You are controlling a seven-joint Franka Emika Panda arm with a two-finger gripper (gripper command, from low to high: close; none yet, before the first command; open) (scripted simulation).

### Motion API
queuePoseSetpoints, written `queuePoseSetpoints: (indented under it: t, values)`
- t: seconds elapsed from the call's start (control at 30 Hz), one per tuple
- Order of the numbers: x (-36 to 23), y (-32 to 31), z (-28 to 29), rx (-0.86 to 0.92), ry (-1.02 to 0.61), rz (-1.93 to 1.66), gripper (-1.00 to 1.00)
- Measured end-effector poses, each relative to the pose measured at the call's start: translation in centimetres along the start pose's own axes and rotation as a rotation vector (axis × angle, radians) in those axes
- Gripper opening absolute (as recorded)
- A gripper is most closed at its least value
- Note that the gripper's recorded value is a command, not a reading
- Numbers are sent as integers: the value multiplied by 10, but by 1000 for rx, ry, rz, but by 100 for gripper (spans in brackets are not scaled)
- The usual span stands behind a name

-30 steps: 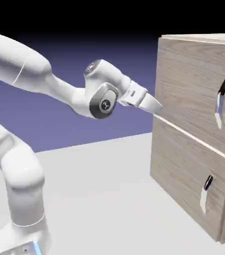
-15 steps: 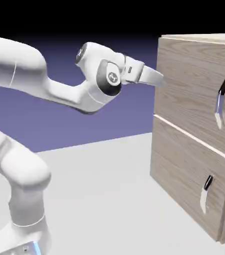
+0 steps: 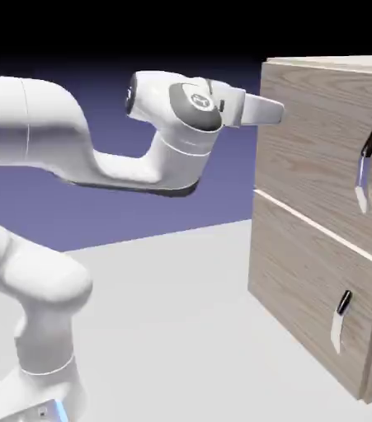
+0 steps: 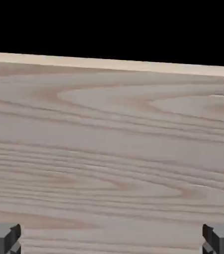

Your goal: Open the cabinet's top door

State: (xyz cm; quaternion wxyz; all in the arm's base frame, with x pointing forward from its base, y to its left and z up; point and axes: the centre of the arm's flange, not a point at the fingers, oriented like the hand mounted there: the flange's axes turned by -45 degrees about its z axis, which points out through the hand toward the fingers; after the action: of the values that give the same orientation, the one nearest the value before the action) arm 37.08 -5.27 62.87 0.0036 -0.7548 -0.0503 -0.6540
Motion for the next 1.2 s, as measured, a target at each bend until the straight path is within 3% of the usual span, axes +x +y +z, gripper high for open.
queuePoseSetpoints:
  t: [0.4, 0.93, 1.07, 1.1, 1.2]
  values:
    - [-27, 63, 18, -18, 103, 32, 0]
    - [-107, 141, 69, -33, 144, 63, 0]
    - [-101, 143, 110, -33, 144, 64, 0]
    - [-100, 143, 118, -33, 144, 63, -100]
    - [-101, 140, 111, -51, 144, 64, -100]
